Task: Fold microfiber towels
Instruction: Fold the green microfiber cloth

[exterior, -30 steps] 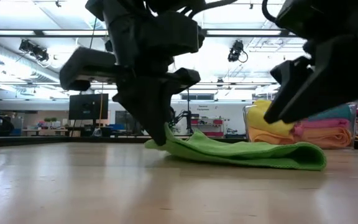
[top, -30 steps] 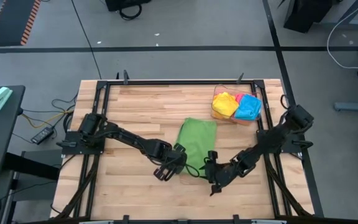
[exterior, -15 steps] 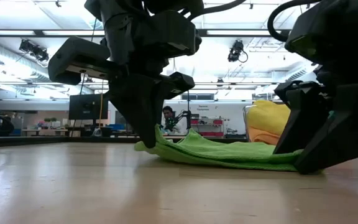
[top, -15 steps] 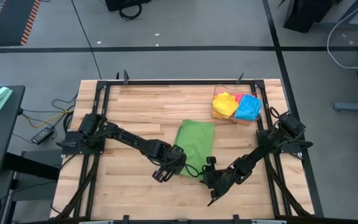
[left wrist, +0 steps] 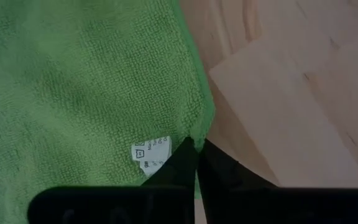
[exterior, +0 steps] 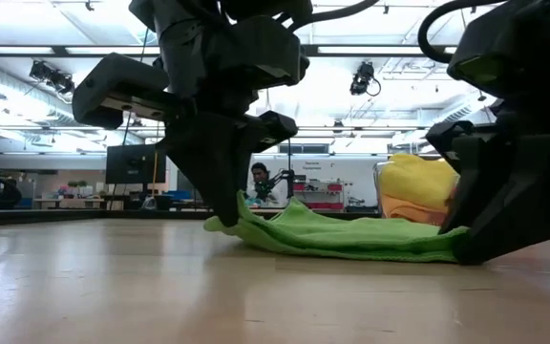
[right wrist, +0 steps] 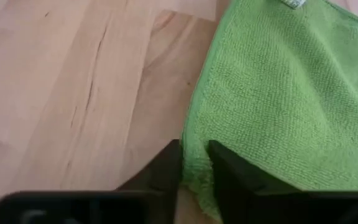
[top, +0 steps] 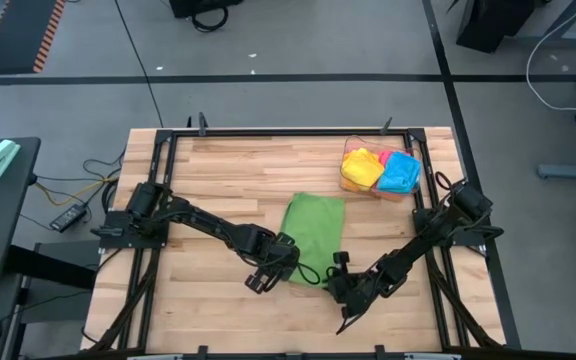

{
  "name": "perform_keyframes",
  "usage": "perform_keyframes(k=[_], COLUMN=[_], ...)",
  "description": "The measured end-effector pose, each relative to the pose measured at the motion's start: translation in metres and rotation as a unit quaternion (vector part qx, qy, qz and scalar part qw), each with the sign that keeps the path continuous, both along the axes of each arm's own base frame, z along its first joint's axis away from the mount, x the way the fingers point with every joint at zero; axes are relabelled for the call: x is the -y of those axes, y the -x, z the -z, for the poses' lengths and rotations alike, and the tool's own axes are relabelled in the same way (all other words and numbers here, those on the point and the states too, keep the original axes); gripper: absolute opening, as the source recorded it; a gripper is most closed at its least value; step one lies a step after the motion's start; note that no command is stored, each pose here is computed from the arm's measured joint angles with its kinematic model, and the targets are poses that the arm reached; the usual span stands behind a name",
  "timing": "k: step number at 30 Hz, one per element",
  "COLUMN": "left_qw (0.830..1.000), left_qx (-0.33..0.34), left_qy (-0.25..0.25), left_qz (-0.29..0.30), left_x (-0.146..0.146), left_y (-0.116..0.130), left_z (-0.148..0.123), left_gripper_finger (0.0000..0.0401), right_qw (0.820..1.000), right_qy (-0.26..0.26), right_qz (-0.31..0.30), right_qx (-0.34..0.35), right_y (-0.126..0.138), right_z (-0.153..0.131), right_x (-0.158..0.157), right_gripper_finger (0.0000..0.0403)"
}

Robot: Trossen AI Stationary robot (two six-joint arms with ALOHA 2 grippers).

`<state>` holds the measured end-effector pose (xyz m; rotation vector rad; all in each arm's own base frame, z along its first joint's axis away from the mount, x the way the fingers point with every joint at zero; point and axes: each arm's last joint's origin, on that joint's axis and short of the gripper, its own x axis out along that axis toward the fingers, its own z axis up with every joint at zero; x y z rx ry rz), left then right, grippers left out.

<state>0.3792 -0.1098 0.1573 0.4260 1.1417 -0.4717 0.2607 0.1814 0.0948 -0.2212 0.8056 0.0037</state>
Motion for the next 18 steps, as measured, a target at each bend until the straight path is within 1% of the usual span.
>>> perform_keyframes(k=[4,6,7,10,14,16,18], left_qw=[1.000,1.000,1.000,0.997,0.994,0.989,0.983], left_qx=[0.005,0.006,0.006,0.003,-0.007,-0.017,-0.029], left_qy=[0.002,0.012,0.025,0.073,0.100,0.127,0.155], left_qz=[0.000,0.004,0.009,0.026,0.052,0.072,0.091], left_x=[0.000,0.002,0.004,0.013,0.028,0.036,0.043], left_y=[-0.001,-0.001,-0.001,-0.001,0.005,0.008,0.010], left_z=[0.000,-0.001,-0.001,-0.002,-0.003,-0.005,-0.012], left_gripper_finger=[0.0021,0.0013,0.0009,0.0008,0.0022,0.0021,0.0013], right_qw=[1.000,1.000,0.999,0.995,0.982,0.975,0.971], right_qy=[-0.017,-0.031,-0.042,-0.097,-0.175,-0.200,-0.212], right_qz=[0.001,-0.004,-0.009,-0.026,-0.071,-0.094,-0.113], right_qx=[0.000,0.005,0.007,0.003,-0.002,-0.002,-0.002], right_y=[0.000,-0.001,-0.002,-0.007,-0.018,-0.024,-0.031], right_z=[0.000,-0.001,-0.002,-0.010,-0.027,-0.037,-0.048], right_x=[-0.001,-0.002,-0.002,-0.008,-0.024,-0.030,-0.037], right_gripper_finger=[0.0037,0.0017,0.0012,0.0009,0.0010,0.0010,0.0010])
